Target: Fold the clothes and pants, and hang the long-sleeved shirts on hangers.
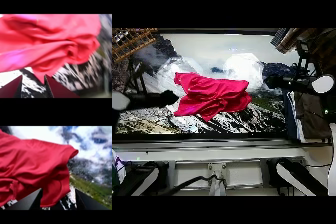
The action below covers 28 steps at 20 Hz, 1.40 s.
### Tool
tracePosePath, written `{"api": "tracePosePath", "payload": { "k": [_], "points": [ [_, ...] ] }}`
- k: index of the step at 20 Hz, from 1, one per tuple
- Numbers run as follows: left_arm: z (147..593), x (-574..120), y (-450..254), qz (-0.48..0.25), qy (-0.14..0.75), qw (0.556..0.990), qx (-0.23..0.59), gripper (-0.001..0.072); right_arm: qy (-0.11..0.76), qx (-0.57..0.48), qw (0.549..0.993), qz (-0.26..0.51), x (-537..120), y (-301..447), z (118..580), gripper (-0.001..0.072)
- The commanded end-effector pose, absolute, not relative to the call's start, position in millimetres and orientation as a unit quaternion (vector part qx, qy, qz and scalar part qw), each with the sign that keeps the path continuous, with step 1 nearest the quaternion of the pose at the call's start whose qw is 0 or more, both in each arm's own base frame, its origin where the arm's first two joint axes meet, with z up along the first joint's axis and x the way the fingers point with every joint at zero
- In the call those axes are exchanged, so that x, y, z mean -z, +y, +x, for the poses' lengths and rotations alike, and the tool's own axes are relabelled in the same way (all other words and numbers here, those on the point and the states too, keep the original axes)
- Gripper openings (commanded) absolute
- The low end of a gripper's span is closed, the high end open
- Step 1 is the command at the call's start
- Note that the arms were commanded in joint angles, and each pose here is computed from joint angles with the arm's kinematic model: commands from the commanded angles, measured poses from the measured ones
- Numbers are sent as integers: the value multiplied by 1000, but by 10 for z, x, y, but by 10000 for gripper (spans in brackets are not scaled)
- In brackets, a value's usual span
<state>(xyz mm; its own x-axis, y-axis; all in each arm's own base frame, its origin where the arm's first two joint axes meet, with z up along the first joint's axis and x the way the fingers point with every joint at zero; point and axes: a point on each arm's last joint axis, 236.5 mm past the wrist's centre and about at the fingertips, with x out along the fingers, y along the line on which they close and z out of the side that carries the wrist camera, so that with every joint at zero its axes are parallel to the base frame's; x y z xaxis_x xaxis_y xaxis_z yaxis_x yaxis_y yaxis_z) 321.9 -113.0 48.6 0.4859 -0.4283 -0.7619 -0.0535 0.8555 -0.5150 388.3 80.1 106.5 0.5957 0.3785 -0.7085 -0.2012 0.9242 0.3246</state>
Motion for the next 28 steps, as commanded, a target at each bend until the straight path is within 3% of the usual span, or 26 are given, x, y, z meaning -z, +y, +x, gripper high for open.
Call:
{"api": "tracePosePath", "payload": {
  "k": [1,2,3,9,18,19,20,21,22,27,28],
  "points": [
    [3093,141,-865,-288,497,818,37,310,421,-162,884,120,-976,825,3906,463],
    [3042,334,-820,-295,513,805,22,421,411,-159,889,124,-1009,818,3949,463],
    [3011,483,-798,-303,527,794,11,432,402,-157,893,128,-1041,815,3987,463],
    [3111,902,-960,-378,555,741,-3,432,378,-148,904,132,-1119,779,4087,463],
    [3260,1230,-916,-414,550,724,-40,425,379,-144,903,145,-1126,780,4093,463],
    [3336,1213,-898,-431,535,725,-49,381,380,-142,902,149,-1125,781,4092,463],
    [3412,1181,-888,-442,520,730,-50,276,381,-139,901,156,-1123,780,4092,463],
    [3490,1135,-895,-450,506,735,-45,81,384,-135,899,164,-1112,780,4091,463],
    [3562,1073,-910,-453,495,741,-35,7,394,-127,893,178,-1060,775,4080,463],
    [3891,395,-972,-430,434,790,46,6,507,-53,827,239,-82,683,3730,468],
    [3942,209,-941,-424,414,804,55,6,525,-50,811,253,91,723,3676,496]
  ]
}}
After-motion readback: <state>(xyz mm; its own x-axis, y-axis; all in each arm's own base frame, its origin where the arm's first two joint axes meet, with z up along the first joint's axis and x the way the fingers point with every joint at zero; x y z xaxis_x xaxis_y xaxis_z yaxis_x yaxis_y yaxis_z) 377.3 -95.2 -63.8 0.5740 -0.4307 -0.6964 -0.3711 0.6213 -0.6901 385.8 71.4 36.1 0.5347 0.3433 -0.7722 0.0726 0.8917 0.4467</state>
